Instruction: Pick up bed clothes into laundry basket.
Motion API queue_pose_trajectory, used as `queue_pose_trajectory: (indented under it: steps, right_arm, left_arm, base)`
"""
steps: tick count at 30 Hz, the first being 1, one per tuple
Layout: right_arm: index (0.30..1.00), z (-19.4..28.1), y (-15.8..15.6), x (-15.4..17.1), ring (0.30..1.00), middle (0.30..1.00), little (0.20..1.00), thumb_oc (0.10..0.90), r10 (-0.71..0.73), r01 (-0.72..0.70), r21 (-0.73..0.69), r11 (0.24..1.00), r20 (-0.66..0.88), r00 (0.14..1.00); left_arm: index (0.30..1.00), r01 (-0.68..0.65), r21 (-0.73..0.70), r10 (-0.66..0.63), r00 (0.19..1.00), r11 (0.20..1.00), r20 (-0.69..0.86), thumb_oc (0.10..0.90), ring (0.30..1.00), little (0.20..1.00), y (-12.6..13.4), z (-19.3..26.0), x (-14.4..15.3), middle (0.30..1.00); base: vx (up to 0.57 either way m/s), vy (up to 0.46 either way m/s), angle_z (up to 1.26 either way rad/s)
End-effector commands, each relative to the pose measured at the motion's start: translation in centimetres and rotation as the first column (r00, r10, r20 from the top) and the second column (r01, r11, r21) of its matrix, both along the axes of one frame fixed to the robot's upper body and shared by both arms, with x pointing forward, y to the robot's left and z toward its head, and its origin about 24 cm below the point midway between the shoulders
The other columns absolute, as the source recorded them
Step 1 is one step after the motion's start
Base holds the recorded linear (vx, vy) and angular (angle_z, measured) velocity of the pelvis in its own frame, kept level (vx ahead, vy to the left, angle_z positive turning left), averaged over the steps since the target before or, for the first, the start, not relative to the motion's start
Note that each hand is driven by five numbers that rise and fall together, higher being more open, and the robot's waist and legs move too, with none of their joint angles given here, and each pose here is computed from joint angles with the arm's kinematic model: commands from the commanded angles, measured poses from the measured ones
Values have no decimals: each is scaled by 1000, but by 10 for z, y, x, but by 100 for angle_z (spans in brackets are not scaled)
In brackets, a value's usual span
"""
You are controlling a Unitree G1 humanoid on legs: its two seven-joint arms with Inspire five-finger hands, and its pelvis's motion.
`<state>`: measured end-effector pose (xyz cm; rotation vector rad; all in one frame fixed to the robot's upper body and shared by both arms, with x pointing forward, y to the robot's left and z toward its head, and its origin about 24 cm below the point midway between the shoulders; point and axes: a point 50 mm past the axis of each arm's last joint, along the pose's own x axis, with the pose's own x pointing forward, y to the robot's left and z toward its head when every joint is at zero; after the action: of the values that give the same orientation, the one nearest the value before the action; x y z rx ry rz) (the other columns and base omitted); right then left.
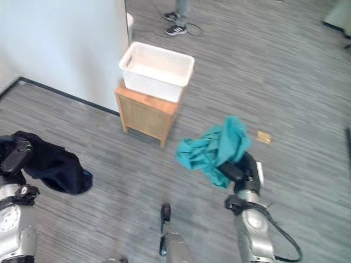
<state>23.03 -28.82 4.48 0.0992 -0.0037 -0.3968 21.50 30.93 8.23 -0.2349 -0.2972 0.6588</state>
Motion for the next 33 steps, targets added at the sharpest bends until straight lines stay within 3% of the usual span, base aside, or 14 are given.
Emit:
queue_pose_trajectory:
  steps: [1,5,13,21,25,29,30,33]
  right_arm:
    - [300,74,-13,0,300,300,300,400,-1,44,-110,993,360,933]
    - [300,90,-17,6,300,300,300,400,3,57,-142,988,392,920]
    - [300,127,-3,28,300,300,300,400,180,-54,-298,953,416,891]
    - [300,139,-8,55,300,300,300,400,238,-89,-417,904,319,917]
    - [300,164,-32,71,300,300,300,400,173,-19,-621,783,188,967]
    - [300,194,-51,84,300,300,300,400,78,50,-740,671,137,987]
    - [300,204,-57,82,300,300,300,400,48,70,-787,613,126,991]
    - [300,207,-60,90,300,300,300,400,12,86,-799,595,116,993]
  left_arm:
    - [300,2,333,-116,939,943,323,400,300,300,-1,96,-6,300]
    - [300,33,315,-146,928,949,344,400,300,300,-5,100,1,300]
    - [300,60,310,-171,923,949,344,400,300,300,-9,98,2,300]
    - [300,100,341,-213,926,935,312,400,300,300,-13,99,8,300]
    - [300,215,408,-336,907,887,252,400,300,300,-27,104,22,300]
    - [300,313,367,-422,865,876,271,400,300,300,-43,100,31,300]
    - [300,340,356,-444,855,870,268,400,300,300,-49,97,33,300]
    - [300,344,343,-439,862,874,254,400,300,300,-47,90,28,300]
  base:
    - [382,-470,39]
    - [351,-345,36]
    - [333,-149,-18]
    - [240,56,6]
    - [148,19,43]
    - [241,-130,45]
    - [194,-134,48]
    - [119,-130,75]
